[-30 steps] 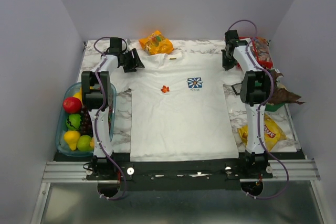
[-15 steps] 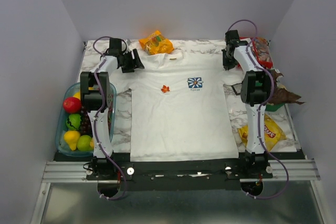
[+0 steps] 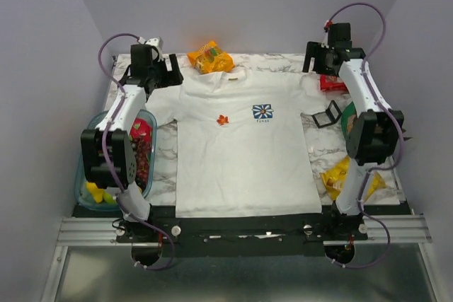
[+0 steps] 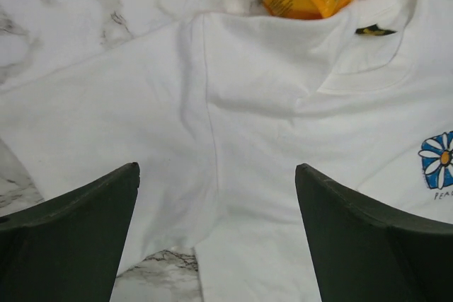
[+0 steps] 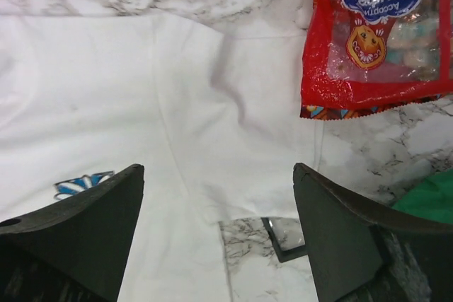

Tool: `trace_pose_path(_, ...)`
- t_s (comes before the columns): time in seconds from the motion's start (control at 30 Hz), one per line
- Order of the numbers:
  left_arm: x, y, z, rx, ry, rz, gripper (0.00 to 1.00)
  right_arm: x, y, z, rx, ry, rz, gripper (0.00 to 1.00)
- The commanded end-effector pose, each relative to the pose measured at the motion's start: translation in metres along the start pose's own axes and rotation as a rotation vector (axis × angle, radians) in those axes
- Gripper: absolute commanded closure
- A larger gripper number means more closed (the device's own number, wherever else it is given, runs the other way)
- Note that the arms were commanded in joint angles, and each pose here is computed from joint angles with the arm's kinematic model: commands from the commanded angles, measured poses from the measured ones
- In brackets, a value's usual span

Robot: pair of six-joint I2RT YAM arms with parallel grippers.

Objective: Pin the brooch onto the clothing

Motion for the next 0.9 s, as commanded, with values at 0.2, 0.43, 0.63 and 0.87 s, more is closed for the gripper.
trace_pose_path(0.2, -0.037, -0.003, -0.130, 0.058, -0.285, -0.126, 0.01, 0.002, 0.018, -0.149, -0.176, -0.341, 0.124, 0.07)
trace_pose_path(0.43, -0.025, -0.024, -0.215, 0.129, -0.464, -0.012, 0.01, 0.052, 0.023, -0.216, -0.238, -0.477, 0.131, 0.07)
trace_pose_path(0.63, -0.006, -0.031, -0.252, 0.148, -0.549, -0.008, 0.01, 0.098, 0.022, -0.234, -0.234, -0.532, 0.128, 0.07)
trace_pose_path(0.87, 0.018, -0.024, -0.256, 0.145, -0.592, -0.024, 0.01, 0.123, 0.017, -0.245, -0.211, -0.639, 0.124, 0.07)
Point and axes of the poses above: each gripper's point midway between its finger pads, its own z axis out along the fingers, its own y axis along the line the jaws close on, x = y × z, the point moved 4 cm from there along -z, back along the fingers, and after that the axes turned 7 degrees about -z, right-handed, at the moved point
